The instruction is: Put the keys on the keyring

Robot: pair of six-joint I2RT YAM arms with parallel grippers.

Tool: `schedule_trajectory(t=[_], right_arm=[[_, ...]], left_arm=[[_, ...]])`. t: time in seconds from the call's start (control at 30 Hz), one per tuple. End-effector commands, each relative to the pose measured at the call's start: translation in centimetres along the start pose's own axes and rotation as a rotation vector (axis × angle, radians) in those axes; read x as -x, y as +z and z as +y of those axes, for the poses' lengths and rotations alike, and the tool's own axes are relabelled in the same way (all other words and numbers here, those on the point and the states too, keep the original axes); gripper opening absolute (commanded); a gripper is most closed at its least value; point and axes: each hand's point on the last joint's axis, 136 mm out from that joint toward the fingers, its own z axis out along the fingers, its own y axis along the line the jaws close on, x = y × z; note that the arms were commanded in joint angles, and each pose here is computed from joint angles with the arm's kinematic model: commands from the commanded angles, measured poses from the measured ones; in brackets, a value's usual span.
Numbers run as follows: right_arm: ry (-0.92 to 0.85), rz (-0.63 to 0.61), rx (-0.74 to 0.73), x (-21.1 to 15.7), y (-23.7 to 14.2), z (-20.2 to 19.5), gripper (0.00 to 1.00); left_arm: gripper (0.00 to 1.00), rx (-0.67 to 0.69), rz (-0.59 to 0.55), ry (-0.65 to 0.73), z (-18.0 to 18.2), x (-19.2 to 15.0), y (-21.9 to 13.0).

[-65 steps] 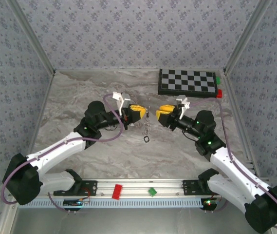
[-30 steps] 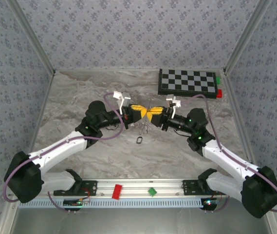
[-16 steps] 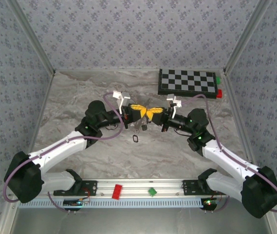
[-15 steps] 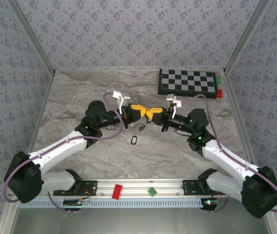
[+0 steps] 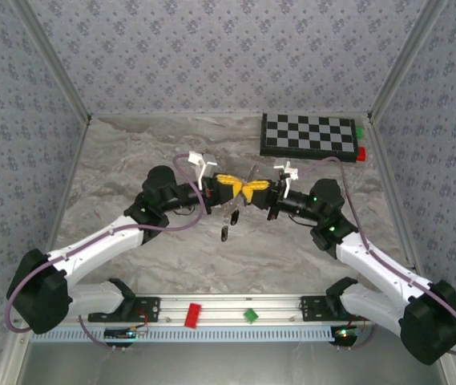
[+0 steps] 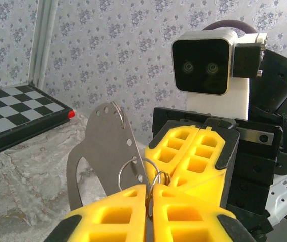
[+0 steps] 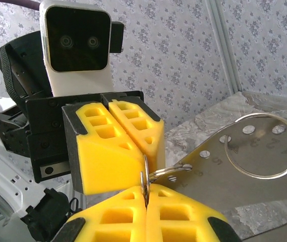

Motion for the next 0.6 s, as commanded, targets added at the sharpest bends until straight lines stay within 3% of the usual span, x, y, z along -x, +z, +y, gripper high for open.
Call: schedule_trajectory(t=[0.0, 0.27, 0.57], right_arm=[[-0.044, 0.015, -0.013, 0.8, -0.3, 0.0, 0.00], [-0.055, 0.105, -0.031, 0.1, -0.5, -0.4, 0.00], [-0.072, 0.289, -0.039, -1.4, -1.2, -0.1, 0.00]], left_arm=[[0.14, -0.034, -0.039, 0.055, -1.2, 1.8, -0.2], [0.26, -0.019, -0.020, 0.094, -1.5, 2.0, -0.8], [0.28, 0.003, 0.033, 0.144, -1.2, 1.4, -1.6]])
